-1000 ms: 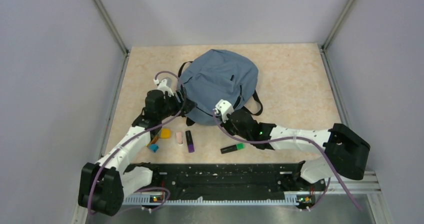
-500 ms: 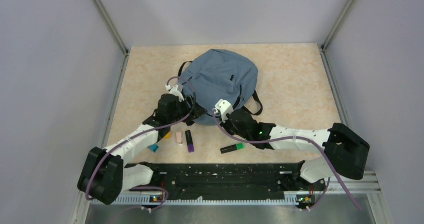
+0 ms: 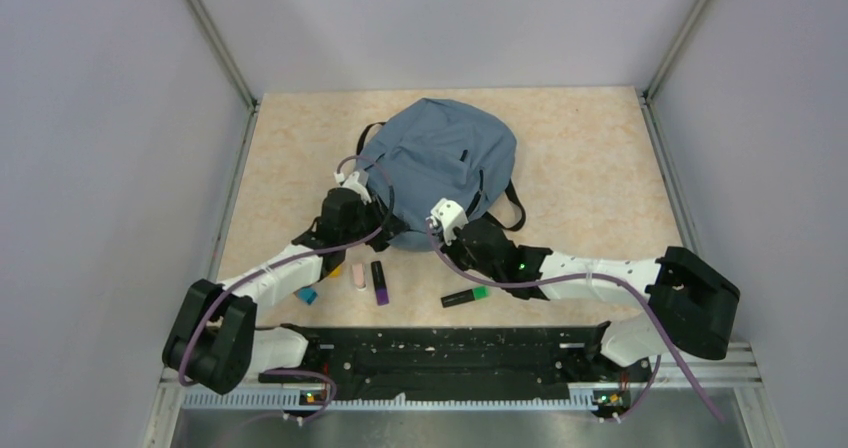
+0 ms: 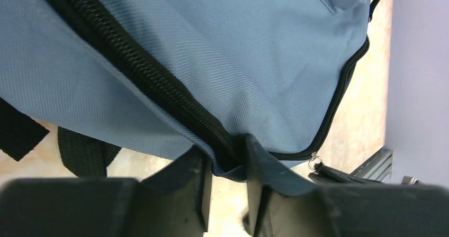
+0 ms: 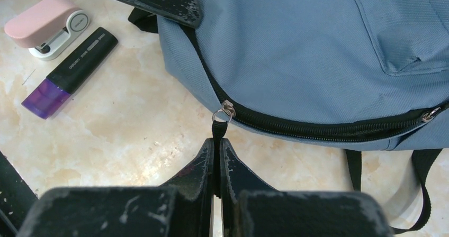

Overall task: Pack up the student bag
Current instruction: Zip the student bag at the center of the board.

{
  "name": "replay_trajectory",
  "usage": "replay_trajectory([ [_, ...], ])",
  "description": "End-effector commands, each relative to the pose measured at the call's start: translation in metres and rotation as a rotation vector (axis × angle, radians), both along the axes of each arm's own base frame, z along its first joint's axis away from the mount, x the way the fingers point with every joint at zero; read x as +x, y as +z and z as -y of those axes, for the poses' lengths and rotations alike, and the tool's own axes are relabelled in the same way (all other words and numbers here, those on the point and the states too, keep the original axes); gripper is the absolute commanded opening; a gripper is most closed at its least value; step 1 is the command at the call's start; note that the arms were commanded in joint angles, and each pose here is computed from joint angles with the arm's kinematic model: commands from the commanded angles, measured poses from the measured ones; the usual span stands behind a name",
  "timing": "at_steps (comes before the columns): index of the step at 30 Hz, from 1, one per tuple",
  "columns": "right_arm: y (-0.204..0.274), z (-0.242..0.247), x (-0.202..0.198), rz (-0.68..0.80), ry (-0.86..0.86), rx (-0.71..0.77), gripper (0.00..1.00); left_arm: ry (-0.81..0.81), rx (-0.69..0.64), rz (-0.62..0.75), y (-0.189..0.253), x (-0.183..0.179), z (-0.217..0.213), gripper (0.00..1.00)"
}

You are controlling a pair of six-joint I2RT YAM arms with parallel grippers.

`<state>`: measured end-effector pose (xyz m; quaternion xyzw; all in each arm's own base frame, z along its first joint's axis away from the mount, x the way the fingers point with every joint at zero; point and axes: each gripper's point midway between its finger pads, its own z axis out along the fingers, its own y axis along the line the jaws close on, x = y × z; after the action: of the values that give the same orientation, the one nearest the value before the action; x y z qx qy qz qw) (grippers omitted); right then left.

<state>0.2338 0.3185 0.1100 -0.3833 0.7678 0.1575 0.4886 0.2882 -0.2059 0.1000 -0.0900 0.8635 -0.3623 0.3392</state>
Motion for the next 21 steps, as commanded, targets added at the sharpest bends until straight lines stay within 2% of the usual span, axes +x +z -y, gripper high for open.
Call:
replay_trajectory([
  [1,0.009,0.006,0.009,0.03,-0.05,0.031,0.0,0.0,-0.017,0.07,0.015,0.009,0.003,0.2],
  [3,0.006,0.013,0.013,0.031,-0.079,0.016,0.0,-0.008,-0.006,0.072,0.018,0.009,0.003,0.03],
  [4,0.005,0.017,0.015,0.029,-0.092,0.009,0.0,-0.01,0.0,0.074,0.019,0.008,0.002,0.0],
  [15,-0.002,0.065,0.043,0.028,-0.245,-0.038,0.0,-0.01,0.033,0.124,0.037,0.007,-0.005,0.0],
  [21,0.002,0.079,0.055,0.006,-0.305,0.014,0.0,-0.071,0.038,0.164,0.043,0.002,0.0,0.0],
])
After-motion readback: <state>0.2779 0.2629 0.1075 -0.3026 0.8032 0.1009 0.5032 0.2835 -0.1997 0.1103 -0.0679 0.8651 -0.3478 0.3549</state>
